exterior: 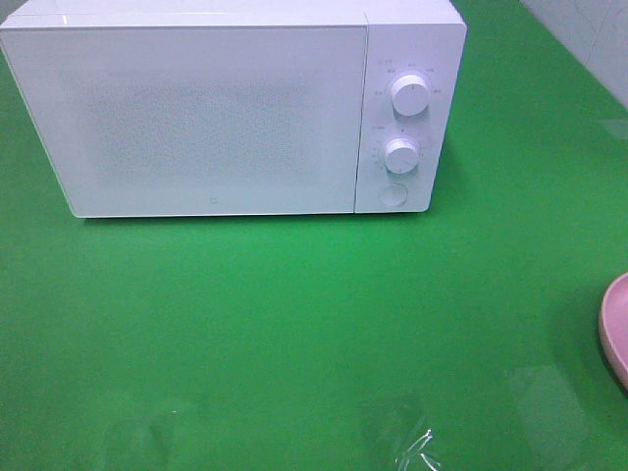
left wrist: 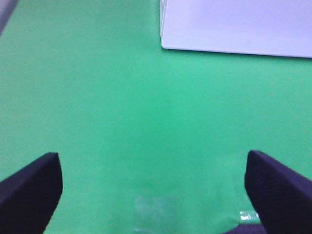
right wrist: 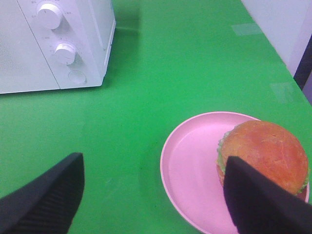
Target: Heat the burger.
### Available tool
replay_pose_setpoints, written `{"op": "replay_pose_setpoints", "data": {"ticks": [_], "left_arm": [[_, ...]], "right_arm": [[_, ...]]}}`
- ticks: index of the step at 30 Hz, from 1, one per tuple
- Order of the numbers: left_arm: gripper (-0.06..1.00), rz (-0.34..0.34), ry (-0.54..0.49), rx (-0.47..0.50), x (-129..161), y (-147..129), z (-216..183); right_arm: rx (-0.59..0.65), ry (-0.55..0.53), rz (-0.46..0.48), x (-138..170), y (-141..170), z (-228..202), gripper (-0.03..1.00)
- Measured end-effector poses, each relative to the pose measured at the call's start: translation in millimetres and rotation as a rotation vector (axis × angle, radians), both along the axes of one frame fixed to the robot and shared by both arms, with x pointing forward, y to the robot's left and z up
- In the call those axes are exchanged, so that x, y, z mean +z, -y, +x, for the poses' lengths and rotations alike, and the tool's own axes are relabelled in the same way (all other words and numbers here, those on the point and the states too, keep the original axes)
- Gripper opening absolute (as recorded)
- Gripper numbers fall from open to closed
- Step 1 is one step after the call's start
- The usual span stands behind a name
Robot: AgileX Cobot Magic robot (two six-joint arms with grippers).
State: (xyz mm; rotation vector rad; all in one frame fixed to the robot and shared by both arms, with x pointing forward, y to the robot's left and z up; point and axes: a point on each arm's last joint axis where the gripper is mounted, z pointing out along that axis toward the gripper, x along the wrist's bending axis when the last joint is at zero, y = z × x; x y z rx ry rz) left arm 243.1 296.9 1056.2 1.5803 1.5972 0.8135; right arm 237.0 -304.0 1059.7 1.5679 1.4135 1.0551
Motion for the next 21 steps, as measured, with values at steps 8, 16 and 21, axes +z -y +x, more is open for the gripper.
{"op": "replay_pose_setpoints", "data": {"ticks": [8, 16, 21], "left_arm": [[0.93, 0.003, 0.087, 0.003, 0, -1, -13], [0.93, 0.002, 0.085, 0.002, -1, 0, -13], [0.93, 0.002, 0.085, 0.002, -1, 0, -13]], "right_arm": [[0.0, 0.0, 0.0, 0, 0, 0, 0.76], [0.0, 0.0, 0.0, 0, 0, 0, 0.76], [0.0, 0.0, 0.0, 0, 0, 0, 0.76]]}}
